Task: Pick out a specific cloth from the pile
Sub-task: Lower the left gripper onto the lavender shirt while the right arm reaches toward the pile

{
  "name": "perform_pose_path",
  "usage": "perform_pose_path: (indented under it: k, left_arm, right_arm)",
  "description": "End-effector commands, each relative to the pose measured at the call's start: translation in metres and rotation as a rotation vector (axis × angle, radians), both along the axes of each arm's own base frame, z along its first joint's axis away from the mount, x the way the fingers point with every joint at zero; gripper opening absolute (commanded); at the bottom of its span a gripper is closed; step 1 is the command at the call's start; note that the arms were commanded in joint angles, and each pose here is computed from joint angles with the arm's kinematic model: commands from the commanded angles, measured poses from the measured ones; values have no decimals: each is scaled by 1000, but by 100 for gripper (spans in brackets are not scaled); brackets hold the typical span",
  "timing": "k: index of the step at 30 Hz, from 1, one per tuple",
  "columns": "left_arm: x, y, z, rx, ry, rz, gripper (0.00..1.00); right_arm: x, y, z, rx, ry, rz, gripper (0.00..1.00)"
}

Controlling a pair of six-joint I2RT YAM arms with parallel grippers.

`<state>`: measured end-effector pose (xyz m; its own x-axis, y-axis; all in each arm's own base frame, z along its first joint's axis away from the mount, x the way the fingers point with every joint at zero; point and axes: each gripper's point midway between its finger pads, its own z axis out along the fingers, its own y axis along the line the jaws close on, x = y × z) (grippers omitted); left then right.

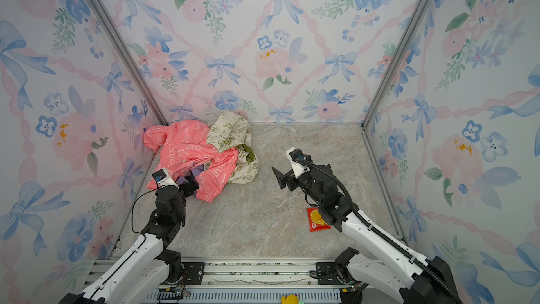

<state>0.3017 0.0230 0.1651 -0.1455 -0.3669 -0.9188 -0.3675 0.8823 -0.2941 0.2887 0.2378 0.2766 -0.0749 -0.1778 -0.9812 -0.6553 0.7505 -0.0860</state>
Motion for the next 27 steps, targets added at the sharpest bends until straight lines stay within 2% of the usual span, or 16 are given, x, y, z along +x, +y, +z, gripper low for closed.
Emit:
perform_pose_path:
  k: [1, 5, 11, 21, 27]
  left_arm:
    - [-2, 3, -21, -98, 52, 1, 98]
    - [1, 7, -28, -177, 38, 5, 95]
    - [9, 9, -33, -269, 17, -12, 86]
    - [31, 2, -50, -358, 82, -54, 70]
    - [36, 5, -61, -399, 92, -24, 60]
  right_arm:
    - [-20, 33, 0, -48, -2, 138, 97]
    - [-37, 60, -12, -68, 5, 229, 97]
    - [-48, 76, -36, -77, 13, 292, 97]
    - [-49, 73, -48, -60, 0, 281, 97]
    - [-48, 72, -49, -60, 1, 274, 97]
